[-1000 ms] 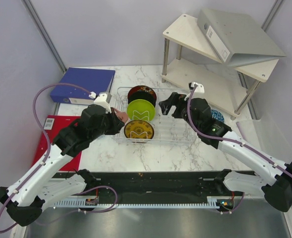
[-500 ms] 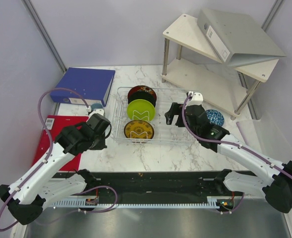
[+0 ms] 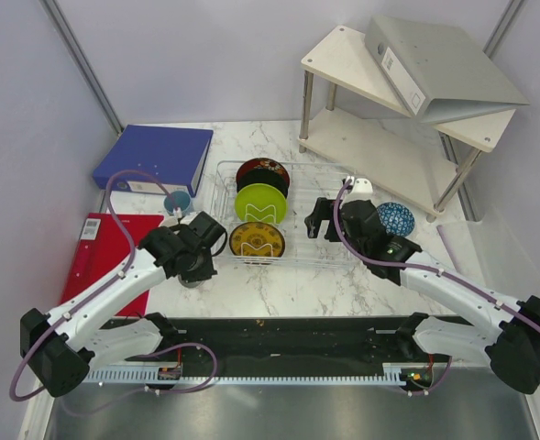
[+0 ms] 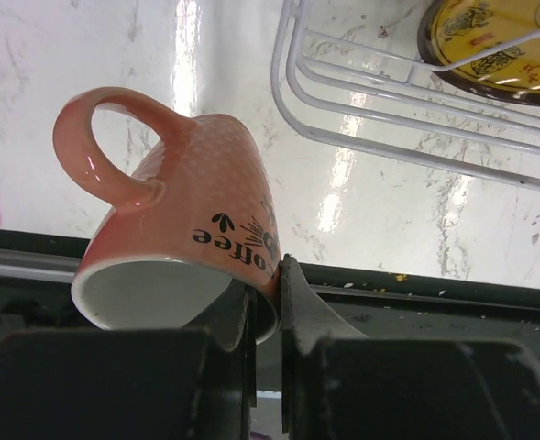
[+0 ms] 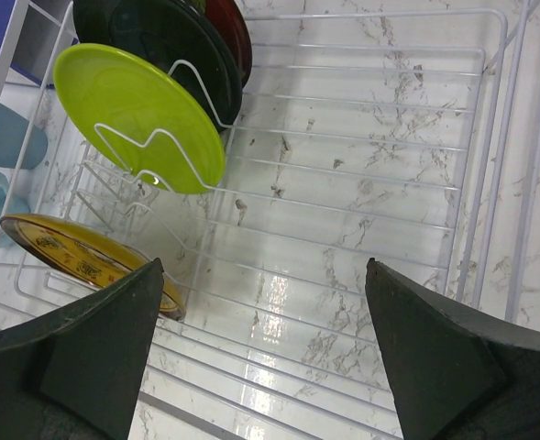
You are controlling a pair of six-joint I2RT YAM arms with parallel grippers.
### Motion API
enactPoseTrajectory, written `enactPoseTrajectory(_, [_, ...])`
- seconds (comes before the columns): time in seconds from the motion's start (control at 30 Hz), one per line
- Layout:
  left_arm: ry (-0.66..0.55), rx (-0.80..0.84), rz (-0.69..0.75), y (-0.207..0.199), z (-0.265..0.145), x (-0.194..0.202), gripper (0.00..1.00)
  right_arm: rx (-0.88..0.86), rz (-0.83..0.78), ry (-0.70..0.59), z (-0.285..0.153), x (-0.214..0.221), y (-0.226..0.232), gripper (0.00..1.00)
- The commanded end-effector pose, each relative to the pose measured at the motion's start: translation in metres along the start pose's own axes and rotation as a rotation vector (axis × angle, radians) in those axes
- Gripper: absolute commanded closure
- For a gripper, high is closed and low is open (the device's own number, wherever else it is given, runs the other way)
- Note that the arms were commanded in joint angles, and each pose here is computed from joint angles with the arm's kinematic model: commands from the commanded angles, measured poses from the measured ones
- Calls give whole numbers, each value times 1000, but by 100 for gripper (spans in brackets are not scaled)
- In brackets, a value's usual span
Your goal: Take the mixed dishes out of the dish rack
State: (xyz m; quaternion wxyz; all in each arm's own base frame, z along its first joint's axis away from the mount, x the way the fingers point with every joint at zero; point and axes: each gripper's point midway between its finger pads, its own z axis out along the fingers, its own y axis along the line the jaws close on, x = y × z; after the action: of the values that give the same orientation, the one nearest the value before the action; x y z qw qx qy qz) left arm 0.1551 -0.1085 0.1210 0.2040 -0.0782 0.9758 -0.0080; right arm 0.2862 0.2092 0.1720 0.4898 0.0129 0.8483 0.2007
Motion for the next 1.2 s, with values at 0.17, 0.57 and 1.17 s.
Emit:
enactPoseTrajectory(0.17, [-9,-67,-402,-1,12,-12,98,-29,4,-14,1,1,4,2])
enactPoseTrajectory(0.57, [152,-176,-514,35,26,-25,98,-21,2,-16,3,3,1,2])
enactPoseTrajectory(1.17, [245,-174,-550,51,55,-28,98,-23,-5,1,8,9,2,2])
